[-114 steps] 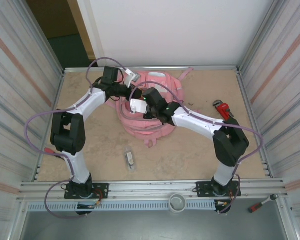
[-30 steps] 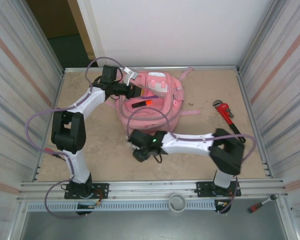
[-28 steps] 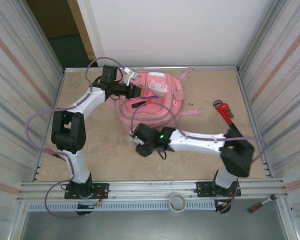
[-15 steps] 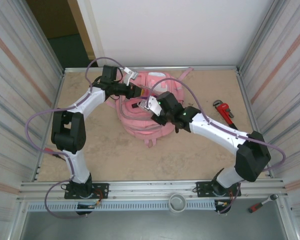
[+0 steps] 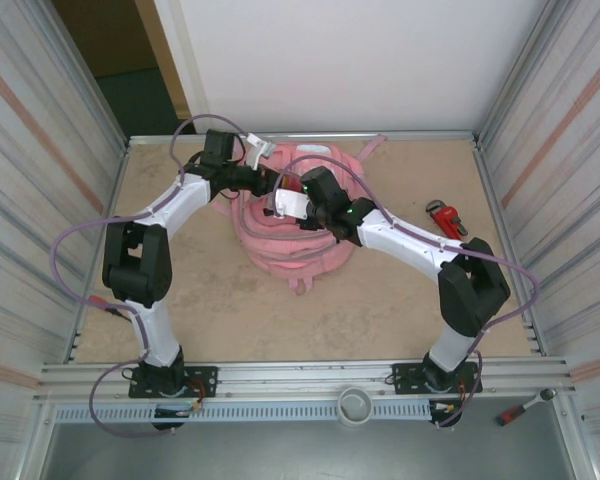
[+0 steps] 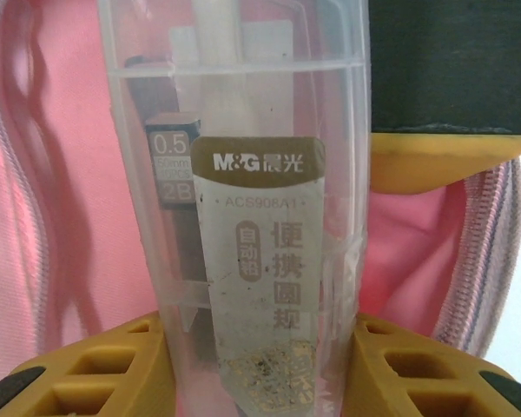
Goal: Pack the student bag
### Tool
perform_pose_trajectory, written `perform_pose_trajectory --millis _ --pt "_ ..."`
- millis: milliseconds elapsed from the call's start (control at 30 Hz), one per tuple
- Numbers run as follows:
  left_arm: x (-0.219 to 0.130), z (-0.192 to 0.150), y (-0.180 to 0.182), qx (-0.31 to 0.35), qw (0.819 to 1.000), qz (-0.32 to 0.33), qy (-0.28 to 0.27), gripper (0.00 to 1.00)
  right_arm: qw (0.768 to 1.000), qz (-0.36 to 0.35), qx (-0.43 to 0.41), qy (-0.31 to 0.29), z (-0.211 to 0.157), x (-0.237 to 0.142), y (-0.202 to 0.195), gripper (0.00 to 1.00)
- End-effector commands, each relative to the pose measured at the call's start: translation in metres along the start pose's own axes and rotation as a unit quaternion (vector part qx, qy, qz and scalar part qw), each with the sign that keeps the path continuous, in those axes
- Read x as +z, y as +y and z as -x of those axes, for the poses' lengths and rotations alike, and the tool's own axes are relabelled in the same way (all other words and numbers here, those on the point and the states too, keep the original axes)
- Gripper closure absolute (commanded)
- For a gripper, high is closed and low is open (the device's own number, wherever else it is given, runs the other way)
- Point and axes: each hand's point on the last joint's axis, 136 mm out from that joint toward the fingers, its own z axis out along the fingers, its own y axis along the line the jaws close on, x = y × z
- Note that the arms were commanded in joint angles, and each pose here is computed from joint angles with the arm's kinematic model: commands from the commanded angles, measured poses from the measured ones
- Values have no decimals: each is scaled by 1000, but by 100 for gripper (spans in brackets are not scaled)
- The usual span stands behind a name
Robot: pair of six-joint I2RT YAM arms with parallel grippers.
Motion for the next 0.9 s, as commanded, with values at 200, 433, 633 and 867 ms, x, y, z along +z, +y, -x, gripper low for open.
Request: perform_pose_trajectory --millis 200,433,633,867 --pt "-16 43 -18 5 999 -12 -43 100 997 -24 -77 16 -16 11 -2 68" --pt "-15 45 -18 3 999 -17 -43 100 997 -24 -77 5 -15 13 1 68" --pt "-16 45 -23 9 999 -27 -44 100 996 -25 -85 -3 -6 25 -5 62" --pt "-20 47 -31 15 998 -41 -48 100 994 -70 -84 10 -2 30 -23 40"
